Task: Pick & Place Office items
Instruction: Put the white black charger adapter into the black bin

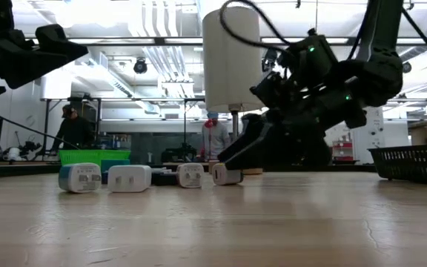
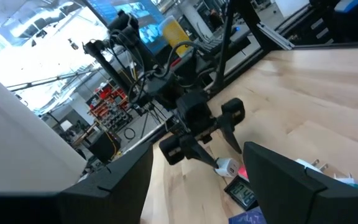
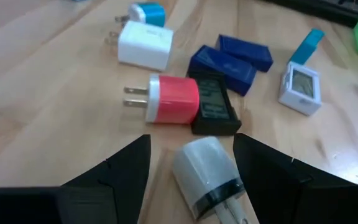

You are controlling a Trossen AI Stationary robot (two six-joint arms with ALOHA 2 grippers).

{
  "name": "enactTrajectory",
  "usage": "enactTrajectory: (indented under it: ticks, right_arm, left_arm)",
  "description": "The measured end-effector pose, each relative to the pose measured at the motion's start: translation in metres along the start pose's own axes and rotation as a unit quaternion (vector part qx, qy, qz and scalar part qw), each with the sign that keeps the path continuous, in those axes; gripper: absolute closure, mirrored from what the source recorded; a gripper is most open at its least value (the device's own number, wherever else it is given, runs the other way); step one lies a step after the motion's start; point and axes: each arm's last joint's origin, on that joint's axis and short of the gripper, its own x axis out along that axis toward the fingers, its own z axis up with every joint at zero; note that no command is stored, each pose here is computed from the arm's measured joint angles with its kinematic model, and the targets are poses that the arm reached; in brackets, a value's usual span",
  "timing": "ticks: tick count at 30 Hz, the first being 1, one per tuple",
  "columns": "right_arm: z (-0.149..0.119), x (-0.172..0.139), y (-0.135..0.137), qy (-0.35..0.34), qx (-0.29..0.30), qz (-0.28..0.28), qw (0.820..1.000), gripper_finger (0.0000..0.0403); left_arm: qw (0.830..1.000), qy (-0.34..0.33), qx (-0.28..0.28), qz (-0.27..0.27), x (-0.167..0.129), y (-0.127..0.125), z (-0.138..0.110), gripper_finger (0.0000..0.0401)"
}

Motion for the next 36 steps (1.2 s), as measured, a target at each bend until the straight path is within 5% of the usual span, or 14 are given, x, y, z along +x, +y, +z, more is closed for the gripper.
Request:
enactTrajectory:
  ticks: [15, 36]
  right_arm:
    - [-0.007, 0.016, -0.003, 0.022, 0.026, 0.0, 0.999, 0.0179]
    - [-0.009, 0.015, -0.005, 0.039, 0.038, 0.003, 0.998, 0.0267]
  left_arm:
    - [1.0, 0.008, 0.001, -0.006, 0.001, -0.001, -0.001, 0.0144]
    - [1.0, 0.01, 0.002, -0.008, 0.001, -0.001, -0.001, 0.0144]
